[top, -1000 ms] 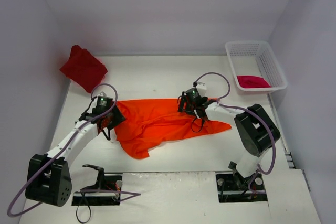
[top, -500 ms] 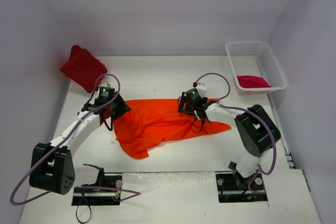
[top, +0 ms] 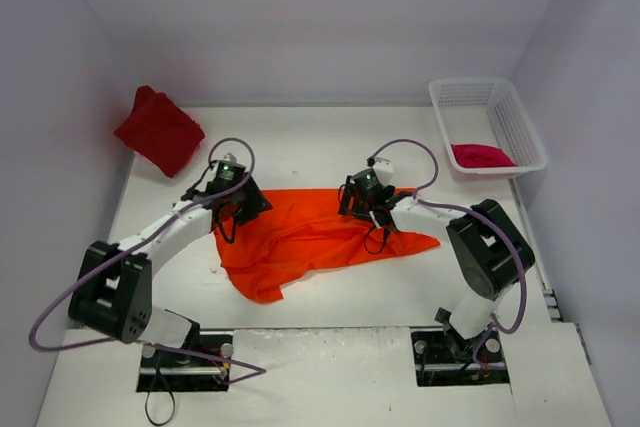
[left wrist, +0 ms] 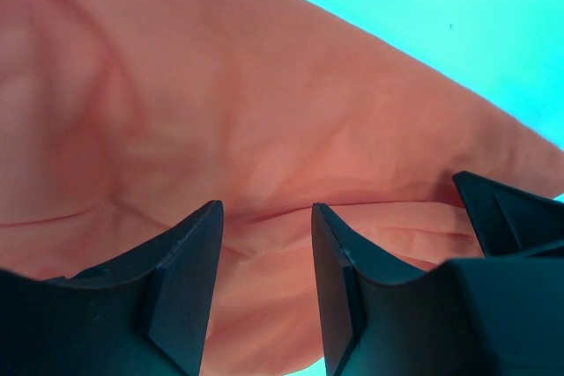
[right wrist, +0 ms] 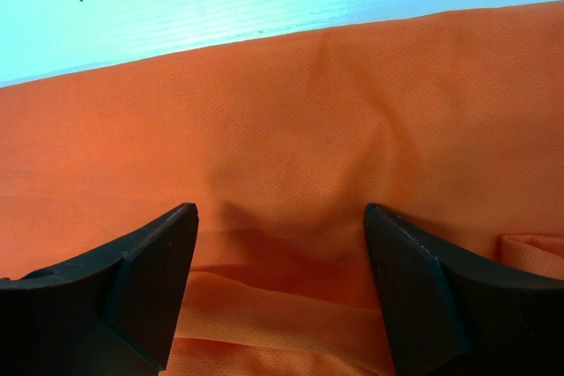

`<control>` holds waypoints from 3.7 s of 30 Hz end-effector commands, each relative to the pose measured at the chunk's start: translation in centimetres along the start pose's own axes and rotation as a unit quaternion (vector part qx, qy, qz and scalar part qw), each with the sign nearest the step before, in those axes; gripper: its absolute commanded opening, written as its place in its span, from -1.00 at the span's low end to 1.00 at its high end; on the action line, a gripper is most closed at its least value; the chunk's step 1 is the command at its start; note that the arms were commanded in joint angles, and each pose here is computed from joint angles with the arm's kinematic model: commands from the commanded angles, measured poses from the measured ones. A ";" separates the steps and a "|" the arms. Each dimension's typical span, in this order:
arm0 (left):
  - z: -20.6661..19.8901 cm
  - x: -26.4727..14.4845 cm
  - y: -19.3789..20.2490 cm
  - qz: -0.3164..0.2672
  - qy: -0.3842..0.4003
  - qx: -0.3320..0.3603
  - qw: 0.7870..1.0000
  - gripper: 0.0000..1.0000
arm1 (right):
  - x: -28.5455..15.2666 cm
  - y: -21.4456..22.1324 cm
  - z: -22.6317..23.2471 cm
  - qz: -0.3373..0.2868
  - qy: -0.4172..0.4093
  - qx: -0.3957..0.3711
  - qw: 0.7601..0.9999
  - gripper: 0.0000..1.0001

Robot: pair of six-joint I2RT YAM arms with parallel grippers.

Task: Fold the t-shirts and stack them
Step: Fold the flattened tshirt in 1/3 of the way

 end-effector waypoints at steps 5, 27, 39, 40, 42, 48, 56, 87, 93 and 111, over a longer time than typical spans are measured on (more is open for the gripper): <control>-7.6 2.9 6.0 0.027 0.061 0.042 0.997 -0.22 | -0.5 0.3 0.4 0.005 -0.003 0.002 1.000 0.45; -5.1 6.2 10.1 0.050 0.022 0.060 0.997 -0.22 | -3.0 -1.6 -1.9 -0.028 0.053 0.020 0.998 0.47; -0.7 4.4 10.4 0.051 -0.001 0.068 0.996 -0.22 | -4.4 -1.6 -3.8 -0.030 0.079 0.033 0.996 0.47; -0.4 4.2 10.4 0.051 -0.003 0.068 0.996 -0.22 | -4.3 -1.6 -3.9 -0.031 0.080 0.033 0.996 0.47; 0.1 3.8 10.4 0.051 -0.005 0.072 0.996 -0.22 | -4.4 -1.6 -3.8 -0.030 0.079 0.033 0.996 0.47; 0.5 3.6 10.1 0.040 -0.010 0.081 0.996 -0.22 | -4.6 -1.6 -3.3 -0.027 0.065 0.037 0.997 0.47; -1.0 4.7 10.2 0.045 0.000 0.082 0.996 -0.22 | -7.4 -2.3 -1.4 -0.043 0.038 0.033 0.998 0.41; 2.4 3.0 10.5 0.067 -0.002 0.070 0.995 -0.22 | -9.8 1.6 -2.9 -0.003 0.069 0.009 0.998 0.41; 2.7 3.0 10.7 0.073 -0.004 0.081 0.994 -0.22 | -9.6 2.7 -2.9 0.010 0.068 0.008 0.998 0.40; 2.4 2.3 9.7 0.065 -0.001 0.084 0.994 -0.22 | -9.6 5.5 -4.2 0.035 0.079 0.011 0.996 0.15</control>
Point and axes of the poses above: each gripper's point midway between its finger pads, its own x axis out along the fingers, its own z axis along the line the jaws close on, y = z × x, the point moved 4 cm from there along -x, back along the fingers, and after that the axes turned 15 degrees about -x, right-handed, at the moved point
